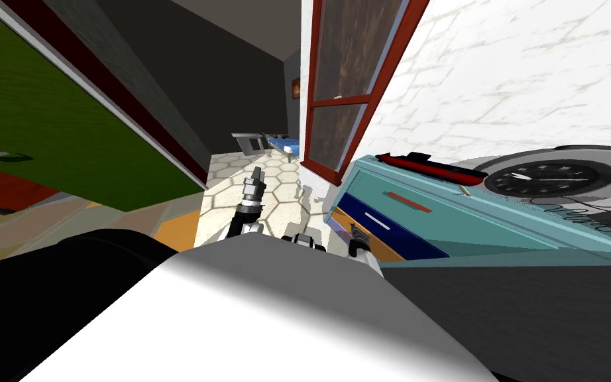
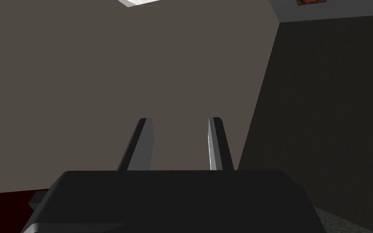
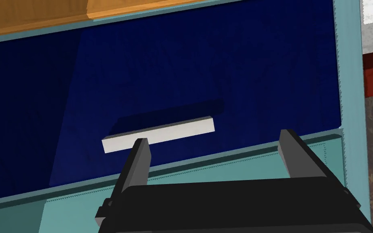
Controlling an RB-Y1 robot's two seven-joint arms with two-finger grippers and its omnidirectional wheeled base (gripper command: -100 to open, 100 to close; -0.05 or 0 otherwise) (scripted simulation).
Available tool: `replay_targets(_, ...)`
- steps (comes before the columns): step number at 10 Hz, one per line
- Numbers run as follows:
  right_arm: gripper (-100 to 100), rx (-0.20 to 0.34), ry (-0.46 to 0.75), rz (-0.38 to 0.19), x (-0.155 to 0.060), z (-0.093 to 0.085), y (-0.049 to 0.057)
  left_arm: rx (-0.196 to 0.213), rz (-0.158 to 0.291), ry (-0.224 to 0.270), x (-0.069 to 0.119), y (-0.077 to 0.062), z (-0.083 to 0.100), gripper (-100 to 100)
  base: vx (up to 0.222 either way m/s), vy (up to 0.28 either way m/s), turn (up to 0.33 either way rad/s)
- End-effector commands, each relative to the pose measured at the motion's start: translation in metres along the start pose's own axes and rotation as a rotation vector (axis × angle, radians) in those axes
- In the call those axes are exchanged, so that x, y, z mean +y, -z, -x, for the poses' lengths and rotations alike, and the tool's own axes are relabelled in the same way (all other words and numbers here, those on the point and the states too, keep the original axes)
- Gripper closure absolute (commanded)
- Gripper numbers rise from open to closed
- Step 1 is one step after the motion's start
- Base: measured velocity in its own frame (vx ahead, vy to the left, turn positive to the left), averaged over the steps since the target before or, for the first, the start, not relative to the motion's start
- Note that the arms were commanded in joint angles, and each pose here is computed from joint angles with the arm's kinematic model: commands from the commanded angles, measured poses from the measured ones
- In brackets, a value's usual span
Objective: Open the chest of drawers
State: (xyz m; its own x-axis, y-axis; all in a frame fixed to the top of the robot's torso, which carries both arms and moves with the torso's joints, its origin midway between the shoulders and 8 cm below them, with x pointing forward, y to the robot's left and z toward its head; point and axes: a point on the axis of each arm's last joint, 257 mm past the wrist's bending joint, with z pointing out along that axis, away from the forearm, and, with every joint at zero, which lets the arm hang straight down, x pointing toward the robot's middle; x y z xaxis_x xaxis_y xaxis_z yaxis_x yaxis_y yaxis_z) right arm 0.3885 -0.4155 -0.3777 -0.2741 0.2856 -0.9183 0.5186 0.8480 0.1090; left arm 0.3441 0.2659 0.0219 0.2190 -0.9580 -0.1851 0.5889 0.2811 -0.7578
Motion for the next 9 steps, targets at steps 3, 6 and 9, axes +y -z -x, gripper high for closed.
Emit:
replay_targets(3,-100,0.032,0.185,-0.16,-0.048,-0.022,-0.006,0.0,0.0,0.0,0.0,0.0,0.0,0,0.007,-0.002,0.173)
replay_targets(6,-100,0.042,0.272,-0.231,-0.07,-0.029,-0.005,0.0,0.0,0.0,0.0,0.0,0.0,0,0.007,-0.004,0.126)
replay_targets(9,-100,0.073,0.4,-0.349,-0.109,-0.042,-0.001,0.0,0.0,0.0,0.0,0.0,0.0,0,0.015,-0.011,0.182)
